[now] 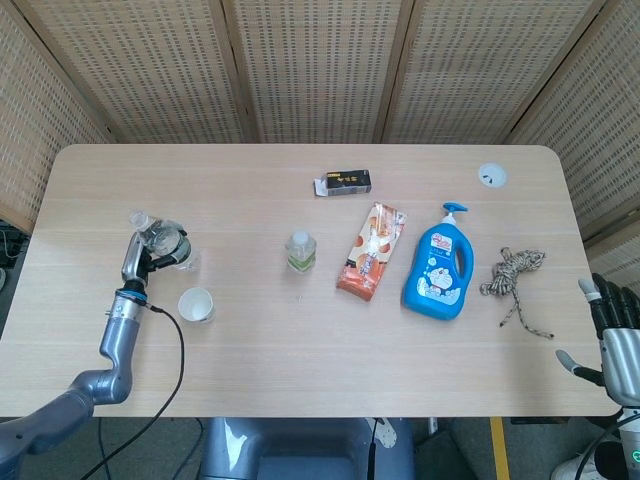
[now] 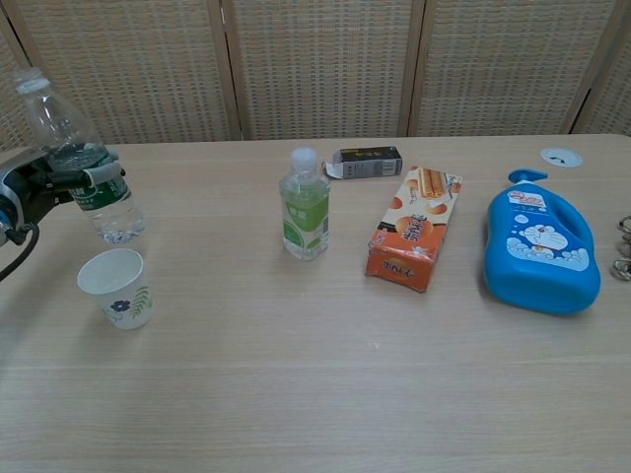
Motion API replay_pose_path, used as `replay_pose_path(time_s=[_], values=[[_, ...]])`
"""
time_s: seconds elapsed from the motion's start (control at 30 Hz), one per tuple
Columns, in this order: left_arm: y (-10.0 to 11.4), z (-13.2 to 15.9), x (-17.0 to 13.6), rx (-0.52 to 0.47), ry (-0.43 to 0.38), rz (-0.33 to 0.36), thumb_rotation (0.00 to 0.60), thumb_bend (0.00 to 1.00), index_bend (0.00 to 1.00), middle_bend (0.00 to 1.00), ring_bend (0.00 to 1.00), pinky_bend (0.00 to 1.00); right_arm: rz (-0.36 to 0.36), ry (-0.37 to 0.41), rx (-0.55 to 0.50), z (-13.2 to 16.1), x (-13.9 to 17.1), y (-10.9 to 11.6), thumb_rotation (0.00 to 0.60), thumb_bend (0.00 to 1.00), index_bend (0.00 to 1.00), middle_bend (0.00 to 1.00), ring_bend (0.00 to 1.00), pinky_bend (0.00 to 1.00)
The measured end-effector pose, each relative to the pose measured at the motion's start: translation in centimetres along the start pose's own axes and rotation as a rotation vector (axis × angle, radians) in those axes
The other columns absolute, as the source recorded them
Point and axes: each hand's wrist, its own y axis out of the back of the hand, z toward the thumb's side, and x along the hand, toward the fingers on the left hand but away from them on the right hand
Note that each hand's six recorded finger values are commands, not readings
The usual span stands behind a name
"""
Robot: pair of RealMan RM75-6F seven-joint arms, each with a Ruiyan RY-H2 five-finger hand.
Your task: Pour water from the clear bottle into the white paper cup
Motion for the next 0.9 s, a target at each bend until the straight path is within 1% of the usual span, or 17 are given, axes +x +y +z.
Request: replay_pose_path(time_s=[0.2,0.33,0.4,0.63,0.7,0.8,0.9], values=[[-0.3,-1.2,0.0,0.015,0.016,-0.003,0.6,0.62,0.63,0.51,0.35,0.37,0.007,0.001,0.007,0.1,0.0,-0.3,0.6,0.0,0.0,0.0,0.0,0.0],[-0.5,-2.0,0.0,0.035,0.029,-0.016,0.6,0.53,0.62,0.5,0.35,0.36,0.01,0.004,0.007,0.3,-0.1,-0.4,0.6,0.0,0.0,0.0,0.0,0.0],[-0.7,-2.2,-0.1,0.04,0.034,-0.024,0.6,0.51,0.62,0.5,0.35,0.36,0.011,0.006,0.008,0.4,0.0,-0.4,0.6,0.0,0.0,0.0,0.0,0.0],[-1.3,-3.0,-0.1,0.069,0.043,-0.042,0.6,0.5,0.6,0.49,0.35,0.35,0.013,0.005,0.006,0.3,-0.1,-0.5,0.6,0.0,0.0,0.0,0.0,0.0],[-1.3,-3.1,-0.1,0.076,0.044,-0.045,0.6,0.49,0.57,0.47,0.35,0.34,0.013,0.004,0.005,0.3,-0.1,-0.4,0.6,0.0,0.0,0.0,0.0,0.0],[-1.5,-3.3,-0.2,0.086,0.044,-0.052,0.6,0.44,0.51,0.4,0.34,0.3,0.012,0.005,0.004,0.3,-0.1,-0.4,0.6,0.0,0.0,0.0,0.0,0.0],[-1.6,-3.4,-0.3,0.097,0.045,-0.065,0.6,0.39,0.36,0.31,0.28,0.25,0.012,0.01,0.004,0.4,0.0,-0.4,0.6,0.0,0.0,0.0,0.0,0.0]])
